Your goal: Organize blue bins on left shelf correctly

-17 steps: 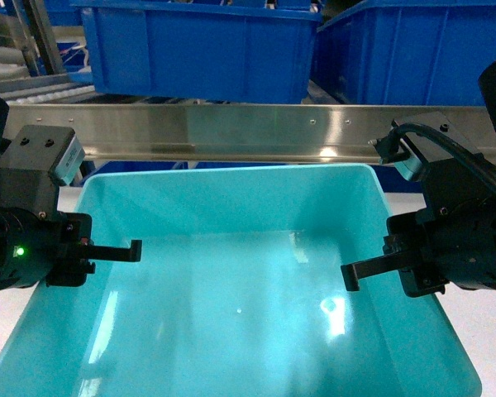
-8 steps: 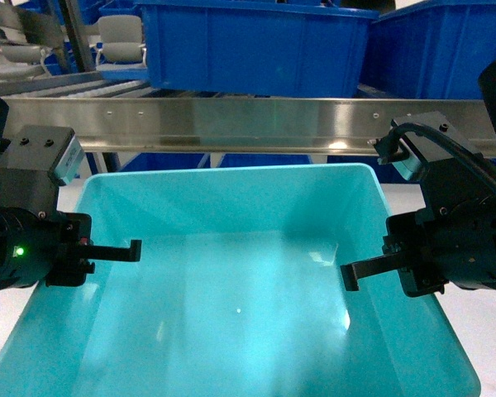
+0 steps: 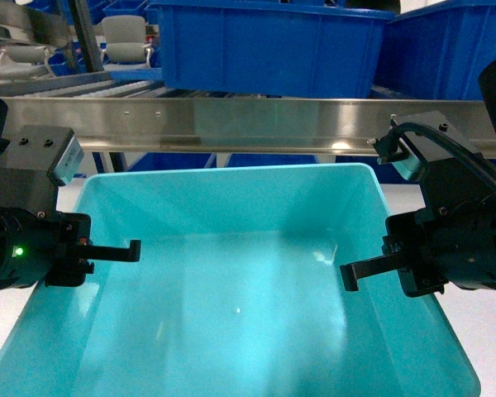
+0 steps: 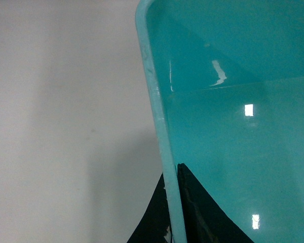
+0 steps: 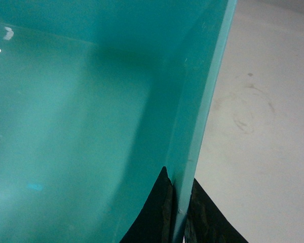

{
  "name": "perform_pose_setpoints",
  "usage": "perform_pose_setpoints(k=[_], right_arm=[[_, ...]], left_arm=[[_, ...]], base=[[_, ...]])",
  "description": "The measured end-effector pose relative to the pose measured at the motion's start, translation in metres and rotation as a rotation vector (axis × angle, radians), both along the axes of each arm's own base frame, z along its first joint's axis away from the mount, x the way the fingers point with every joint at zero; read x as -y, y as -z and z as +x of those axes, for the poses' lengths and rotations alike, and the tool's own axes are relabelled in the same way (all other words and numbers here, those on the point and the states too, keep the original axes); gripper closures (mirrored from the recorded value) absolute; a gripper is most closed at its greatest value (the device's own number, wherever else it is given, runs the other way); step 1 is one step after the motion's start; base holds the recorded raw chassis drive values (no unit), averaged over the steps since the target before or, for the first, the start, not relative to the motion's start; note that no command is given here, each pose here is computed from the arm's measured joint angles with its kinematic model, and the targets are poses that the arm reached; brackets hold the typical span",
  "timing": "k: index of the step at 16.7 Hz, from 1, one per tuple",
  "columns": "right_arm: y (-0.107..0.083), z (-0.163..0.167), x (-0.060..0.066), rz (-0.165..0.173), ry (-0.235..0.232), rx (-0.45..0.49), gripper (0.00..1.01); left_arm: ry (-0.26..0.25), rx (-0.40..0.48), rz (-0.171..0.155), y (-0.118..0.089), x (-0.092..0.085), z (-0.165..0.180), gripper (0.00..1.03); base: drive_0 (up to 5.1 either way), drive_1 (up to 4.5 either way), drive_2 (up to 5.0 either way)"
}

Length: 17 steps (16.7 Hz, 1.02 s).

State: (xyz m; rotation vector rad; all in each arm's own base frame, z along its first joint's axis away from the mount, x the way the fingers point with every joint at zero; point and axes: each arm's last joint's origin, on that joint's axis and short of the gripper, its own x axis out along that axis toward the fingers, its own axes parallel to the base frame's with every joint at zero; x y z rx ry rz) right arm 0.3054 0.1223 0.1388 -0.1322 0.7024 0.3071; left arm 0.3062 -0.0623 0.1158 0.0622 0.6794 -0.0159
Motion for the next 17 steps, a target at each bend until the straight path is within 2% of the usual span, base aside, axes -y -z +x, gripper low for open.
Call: perform_pose_setpoints(k=[8,17], right_arm=[[0.0000,0.0000,0.0000,0.000,0.000,0.000,0.98],[0.0000,0.0000,0.0000,0.001,0.000,-0.001,0.98]], left_arm=[[-0.002,0.000,0.000,0.0000,-0.0006,0.0001,1.01],[-0.002,0.001,-0.001,-0.0001,-0.0008,0.0002,1.01]], base=[[-4.6,1.39,3.7],[-5.0,2.37,2.4]])
